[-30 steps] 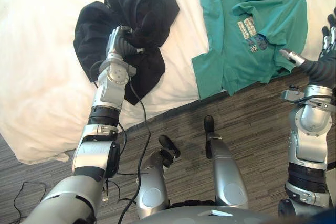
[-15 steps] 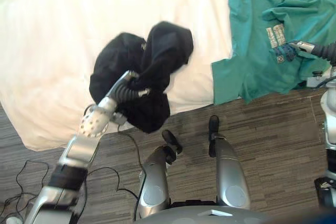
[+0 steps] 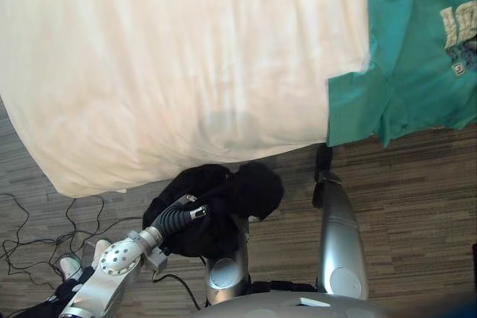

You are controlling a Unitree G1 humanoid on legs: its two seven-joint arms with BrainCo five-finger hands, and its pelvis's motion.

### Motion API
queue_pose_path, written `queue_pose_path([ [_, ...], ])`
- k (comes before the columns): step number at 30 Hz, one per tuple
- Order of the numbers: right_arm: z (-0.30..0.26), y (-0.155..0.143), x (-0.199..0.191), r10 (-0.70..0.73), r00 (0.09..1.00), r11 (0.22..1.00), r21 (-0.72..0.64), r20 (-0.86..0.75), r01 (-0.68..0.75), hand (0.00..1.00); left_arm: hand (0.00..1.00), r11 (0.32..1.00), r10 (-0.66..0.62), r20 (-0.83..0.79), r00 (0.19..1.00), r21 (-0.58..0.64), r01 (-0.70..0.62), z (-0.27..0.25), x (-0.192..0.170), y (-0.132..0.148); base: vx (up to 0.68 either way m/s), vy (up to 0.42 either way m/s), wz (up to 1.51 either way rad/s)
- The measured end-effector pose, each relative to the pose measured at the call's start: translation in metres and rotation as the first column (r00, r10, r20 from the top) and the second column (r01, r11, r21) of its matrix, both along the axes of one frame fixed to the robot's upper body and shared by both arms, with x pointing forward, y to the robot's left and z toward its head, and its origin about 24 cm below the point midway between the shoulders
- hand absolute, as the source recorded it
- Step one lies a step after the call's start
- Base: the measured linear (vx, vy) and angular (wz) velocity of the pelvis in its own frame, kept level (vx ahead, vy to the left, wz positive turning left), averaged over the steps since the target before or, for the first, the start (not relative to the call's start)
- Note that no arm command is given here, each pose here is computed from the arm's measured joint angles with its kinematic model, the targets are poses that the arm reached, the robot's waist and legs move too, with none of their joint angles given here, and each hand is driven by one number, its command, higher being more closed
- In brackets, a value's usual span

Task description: Tidy the bed and pick cloth on bed and put in laundry

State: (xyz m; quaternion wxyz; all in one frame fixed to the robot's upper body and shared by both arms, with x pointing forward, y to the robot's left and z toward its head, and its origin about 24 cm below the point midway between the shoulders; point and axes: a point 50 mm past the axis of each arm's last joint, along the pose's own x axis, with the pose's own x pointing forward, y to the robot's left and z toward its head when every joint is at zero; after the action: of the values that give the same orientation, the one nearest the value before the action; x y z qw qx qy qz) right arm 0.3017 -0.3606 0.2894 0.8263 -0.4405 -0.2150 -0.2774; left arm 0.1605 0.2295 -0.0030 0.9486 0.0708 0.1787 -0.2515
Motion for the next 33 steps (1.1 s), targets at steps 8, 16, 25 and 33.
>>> queue_pose_path([
  [8, -0.002, 0.01, 0.013, 0.063, 0.998, 0.995, 0.074, 0.017, -0.065, 1.0, 1.0, 0.995, -0.007, 0.036, 0.999, -0.096, 0.011, 0.013, 0.002, -0.011, -0.1, -0.044, 0.03],
  [16, -0.126, 0.063, 0.025, 0.28, 0.957, 0.873, 0.436, -0.079, -0.22, 1.0, 1.0, 0.981, 0.015, 0.043, 0.999, -0.196, -0.006, 0.015, 0.003, -0.027, 0.0, -0.056, 0.07],
  [25, -0.319, 0.148, -0.043, 0.442, 0.812, 0.57, 0.818, -0.382, 0.075, 1.0, 1.0, 0.945, 0.274, -0.216, 0.937, -0.121, -0.304, -0.075, 0.028, -0.062, 0.1, -0.031, 0.15],
  [33, -0.418, 0.152, -0.15, 0.457, 0.604, 0.342, 0.755, -0.653, 0.559, 1.0, 1.0, 0.824, 0.564, -0.192, 0.803, 0.062, -0.564, -0.086, 0.038, -0.032, 0.09, -0.008, 0.18],
])
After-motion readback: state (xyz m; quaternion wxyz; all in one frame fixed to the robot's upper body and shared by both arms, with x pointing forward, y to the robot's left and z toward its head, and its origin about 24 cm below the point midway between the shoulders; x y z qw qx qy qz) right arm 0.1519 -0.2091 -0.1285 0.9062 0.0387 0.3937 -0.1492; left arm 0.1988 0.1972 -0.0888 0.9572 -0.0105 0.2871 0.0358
